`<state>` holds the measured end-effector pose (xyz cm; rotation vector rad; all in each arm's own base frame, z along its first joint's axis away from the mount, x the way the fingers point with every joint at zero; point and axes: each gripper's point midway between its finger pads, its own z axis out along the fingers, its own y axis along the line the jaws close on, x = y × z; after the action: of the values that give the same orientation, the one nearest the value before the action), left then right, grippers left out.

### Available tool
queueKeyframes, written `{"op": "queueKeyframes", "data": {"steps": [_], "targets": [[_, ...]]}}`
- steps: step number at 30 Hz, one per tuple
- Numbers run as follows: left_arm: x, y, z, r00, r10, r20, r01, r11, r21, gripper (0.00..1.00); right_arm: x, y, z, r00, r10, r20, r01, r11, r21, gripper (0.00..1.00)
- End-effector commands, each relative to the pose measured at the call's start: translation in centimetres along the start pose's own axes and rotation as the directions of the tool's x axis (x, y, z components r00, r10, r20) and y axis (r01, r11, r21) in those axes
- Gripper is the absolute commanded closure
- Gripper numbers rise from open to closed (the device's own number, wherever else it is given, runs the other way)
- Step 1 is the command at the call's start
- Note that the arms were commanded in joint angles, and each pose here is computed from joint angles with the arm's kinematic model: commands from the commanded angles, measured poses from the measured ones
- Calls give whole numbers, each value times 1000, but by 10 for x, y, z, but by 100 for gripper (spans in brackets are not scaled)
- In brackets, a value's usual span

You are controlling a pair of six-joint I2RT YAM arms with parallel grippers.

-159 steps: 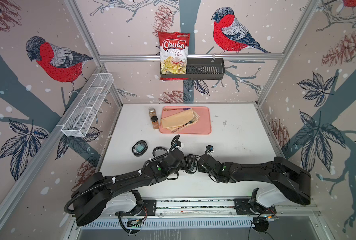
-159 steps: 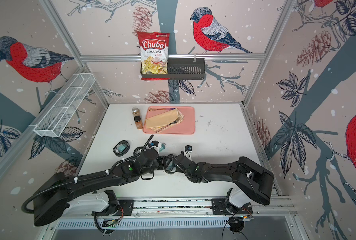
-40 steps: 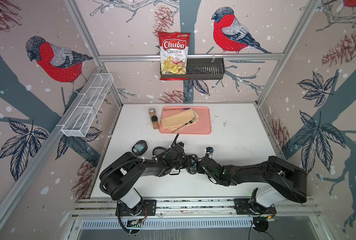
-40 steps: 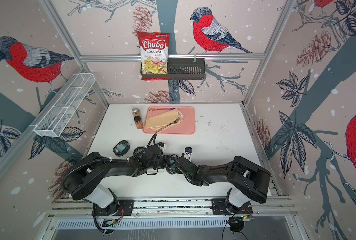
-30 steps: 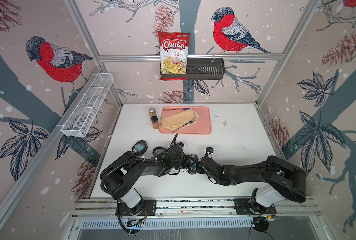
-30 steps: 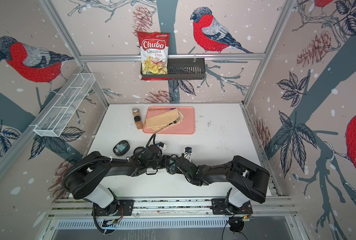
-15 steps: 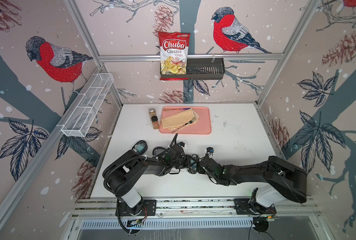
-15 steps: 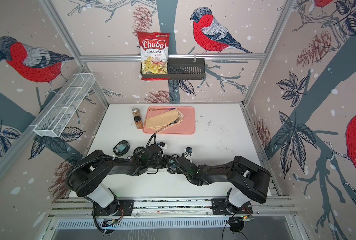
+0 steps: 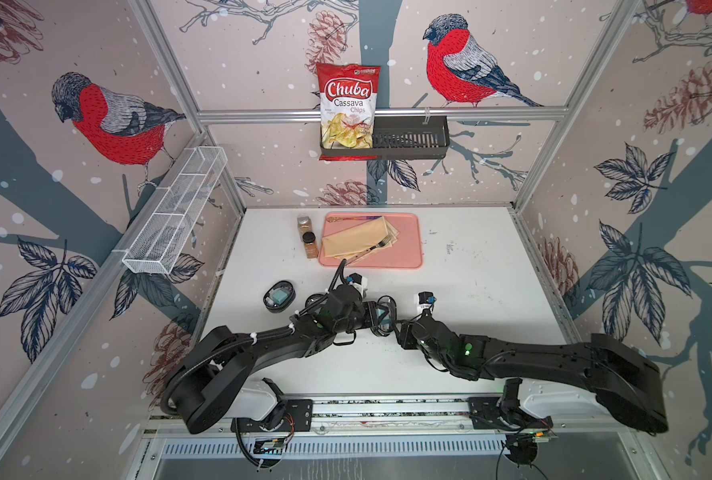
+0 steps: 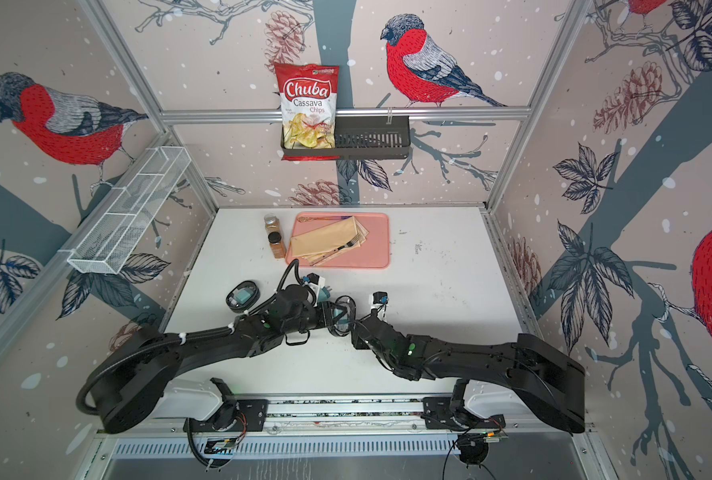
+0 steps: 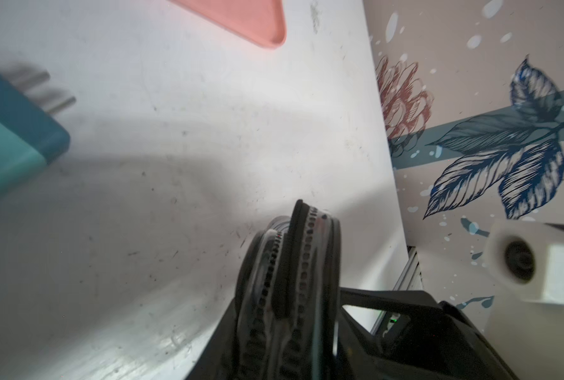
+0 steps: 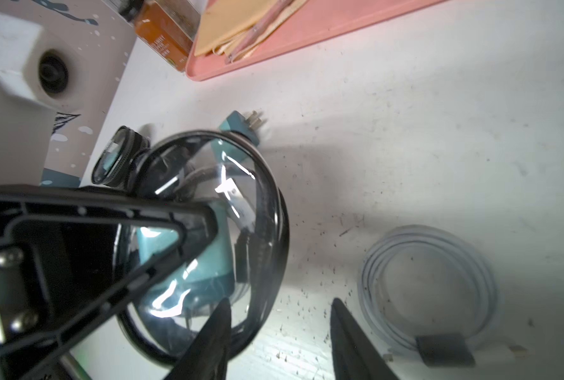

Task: Pack away charging kits
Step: Pick up the storage bag at the center of the board, then zip the zipper on the storage bag.

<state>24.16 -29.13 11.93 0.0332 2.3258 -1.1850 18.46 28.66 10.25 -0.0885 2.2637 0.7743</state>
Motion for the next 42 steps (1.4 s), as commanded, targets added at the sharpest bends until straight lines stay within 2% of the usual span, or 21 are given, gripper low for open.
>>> {"op": "queueKeyframes", "data": {"steps": [1, 5, 8, 13, 19, 26, 29, 34, 38, 42], "targets": [[-27, -7, -24, 989, 54, 137, -49, 998, -38, 100, -15, 10, -16, 996, -50, 79, 52, 998, -23, 50], [-60, -16, -67, 945, 84, 317, -59, 994, -89, 100, -26, 47, -47, 979, -99, 177, 126, 980, -152, 50], [-75, -37, -94, 904, 115, 412, -102, 993, -52, 100, -26, 79, -74, 956, -142, 257, 208, 945, -252, 50], [-92, -84, -134, 826, 166, 539, -203, 979, 9, 100, -26, 121, -103, 908, -208, 365, 329, 891, -312, 57], [-100, -142, -179, 739, 209, 641, -352, 930, 103, 100, -32, 168, -111, 873, -254, 416, 410, 844, -346, 64], [-103, -175, -214, 667, 212, 714, -467, 866, 180, 100, -50, 199, -113, 843, -248, 478, 447, 818, -363, 66], [-103, -180, -218, 649, 223, 728, -494, 851, 179, 100, -56, 212, -112, 840, -239, 488, 456, 797, -396, 67], [-105, -183, -216, 644, 231, 730, -501, 848, 174, 100, -65, 228, -114, 830, -226, 509, 469, 777, -419, 68], [-106, -181, -211, 650, 227, 725, -490, 855, 171, 100, -73, 232, -105, 833, -215, 509, 452, 795, -404, 71], [-108, -179, -210, 651, 222, 726, -478, 863, 166, 100, -86, 224, -88, 868, -170, 467, 385, 824, -416, 72]]}}
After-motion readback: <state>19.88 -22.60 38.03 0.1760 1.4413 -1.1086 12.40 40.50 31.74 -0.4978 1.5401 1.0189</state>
